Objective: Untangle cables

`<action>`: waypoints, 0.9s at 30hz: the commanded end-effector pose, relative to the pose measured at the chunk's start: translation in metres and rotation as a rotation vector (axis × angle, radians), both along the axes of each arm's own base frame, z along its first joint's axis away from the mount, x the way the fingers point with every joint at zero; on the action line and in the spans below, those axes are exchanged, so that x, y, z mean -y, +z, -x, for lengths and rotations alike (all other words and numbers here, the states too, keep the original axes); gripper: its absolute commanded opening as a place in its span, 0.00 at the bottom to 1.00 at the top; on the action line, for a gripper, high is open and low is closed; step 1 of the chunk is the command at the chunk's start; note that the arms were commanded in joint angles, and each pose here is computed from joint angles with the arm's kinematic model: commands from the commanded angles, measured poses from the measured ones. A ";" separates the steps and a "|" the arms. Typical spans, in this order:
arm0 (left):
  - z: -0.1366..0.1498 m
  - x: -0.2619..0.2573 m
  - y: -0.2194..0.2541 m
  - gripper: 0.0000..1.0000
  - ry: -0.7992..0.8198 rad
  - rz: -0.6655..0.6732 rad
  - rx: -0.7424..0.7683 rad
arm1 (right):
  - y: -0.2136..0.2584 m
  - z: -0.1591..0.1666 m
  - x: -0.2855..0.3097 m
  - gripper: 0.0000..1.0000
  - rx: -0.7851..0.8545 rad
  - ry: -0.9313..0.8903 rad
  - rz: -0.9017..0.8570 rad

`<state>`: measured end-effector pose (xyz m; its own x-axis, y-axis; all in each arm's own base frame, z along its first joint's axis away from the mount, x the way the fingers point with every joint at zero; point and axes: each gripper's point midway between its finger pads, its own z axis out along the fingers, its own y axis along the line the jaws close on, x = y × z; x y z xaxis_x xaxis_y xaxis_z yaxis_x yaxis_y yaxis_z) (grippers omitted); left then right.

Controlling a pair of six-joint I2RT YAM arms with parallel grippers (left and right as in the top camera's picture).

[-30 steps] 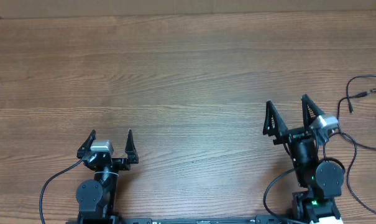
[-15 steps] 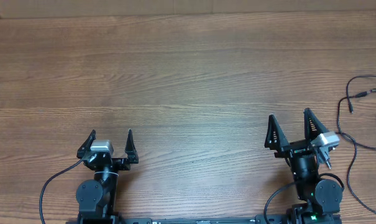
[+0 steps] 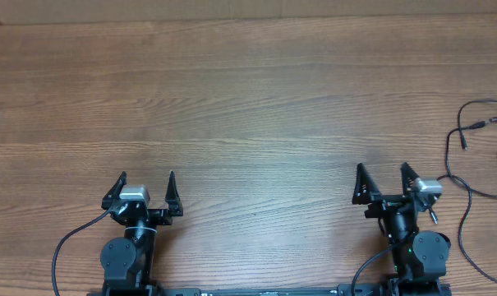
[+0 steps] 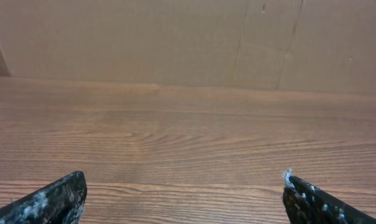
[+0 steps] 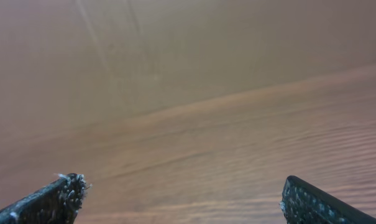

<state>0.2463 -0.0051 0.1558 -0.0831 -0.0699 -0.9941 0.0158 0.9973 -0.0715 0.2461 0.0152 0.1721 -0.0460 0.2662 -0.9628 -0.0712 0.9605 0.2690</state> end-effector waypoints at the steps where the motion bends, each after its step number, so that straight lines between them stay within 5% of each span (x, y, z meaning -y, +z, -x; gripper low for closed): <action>1: 0.000 0.000 0.000 1.00 0.001 -0.005 0.004 | -0.002 0.000 0.012 1.00 0.008 -0.050 0.107; 6: 0.000 0.000 0.000 1.00 0.000 -0.005 0.004 | -0.002 0.000 0.013 1.00 0.020 -0.046 0.333; 27: 0.000 0.000 0.000 1.00 0.000 -0.005 0.004 | -0.002 0.000 0.013 1.00 0.020 -0.047 0.325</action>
